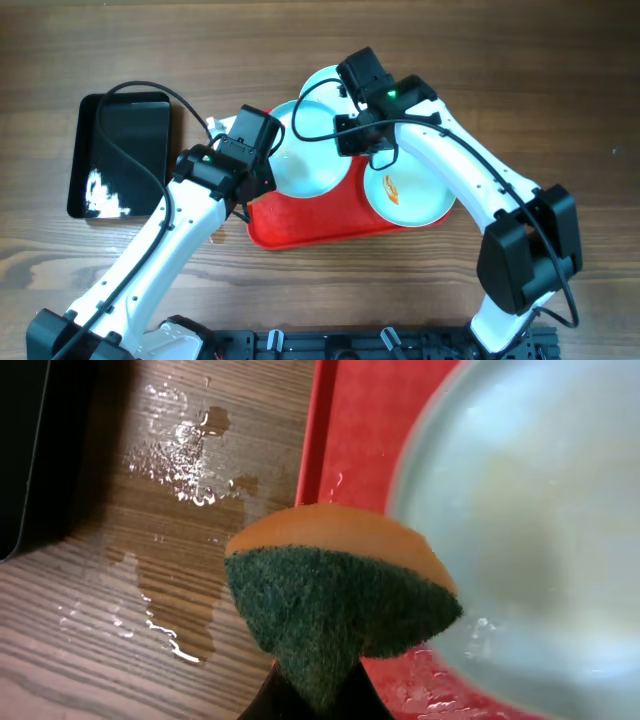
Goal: Clean dirty plates on tray and stack at the side
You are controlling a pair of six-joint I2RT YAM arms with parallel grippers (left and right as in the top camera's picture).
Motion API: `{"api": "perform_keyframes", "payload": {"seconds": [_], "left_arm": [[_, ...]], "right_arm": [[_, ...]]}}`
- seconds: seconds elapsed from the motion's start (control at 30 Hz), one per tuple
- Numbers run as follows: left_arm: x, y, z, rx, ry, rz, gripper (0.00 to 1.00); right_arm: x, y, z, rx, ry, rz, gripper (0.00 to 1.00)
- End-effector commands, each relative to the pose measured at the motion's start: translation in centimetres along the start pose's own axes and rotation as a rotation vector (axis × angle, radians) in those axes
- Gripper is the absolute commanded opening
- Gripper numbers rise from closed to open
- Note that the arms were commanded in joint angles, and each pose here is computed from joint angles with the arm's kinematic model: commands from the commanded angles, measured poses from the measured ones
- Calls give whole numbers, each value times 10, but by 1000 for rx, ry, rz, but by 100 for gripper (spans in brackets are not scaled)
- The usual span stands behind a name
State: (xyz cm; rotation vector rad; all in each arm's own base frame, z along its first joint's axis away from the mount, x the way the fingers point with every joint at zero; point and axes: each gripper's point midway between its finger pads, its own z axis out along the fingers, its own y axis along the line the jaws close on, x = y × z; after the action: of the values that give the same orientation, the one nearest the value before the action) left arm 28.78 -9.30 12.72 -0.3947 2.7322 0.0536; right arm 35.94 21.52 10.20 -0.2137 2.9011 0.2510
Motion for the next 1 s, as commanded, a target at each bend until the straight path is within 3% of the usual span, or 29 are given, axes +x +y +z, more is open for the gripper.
{"api": "perform_keyframes", "payload": {"seconds": [0.0,0.3,0.5,0.97], "left_arm": [[-7,-1,-7,17,-18,-18,4],[-8,1,-6,13,-17,-24,4],[-15,21,-1,5,17,-109,4],[-18,25,1,46,48,-159,4]], "right_arm": [[-15,-31,-22,184,-97,-7,4],[-10,-49,-30,355,-113,-43,4],[-4,-51,-39,490,-146,-60,4],[-3,-26,-72,758,-319,-233,4]]}}
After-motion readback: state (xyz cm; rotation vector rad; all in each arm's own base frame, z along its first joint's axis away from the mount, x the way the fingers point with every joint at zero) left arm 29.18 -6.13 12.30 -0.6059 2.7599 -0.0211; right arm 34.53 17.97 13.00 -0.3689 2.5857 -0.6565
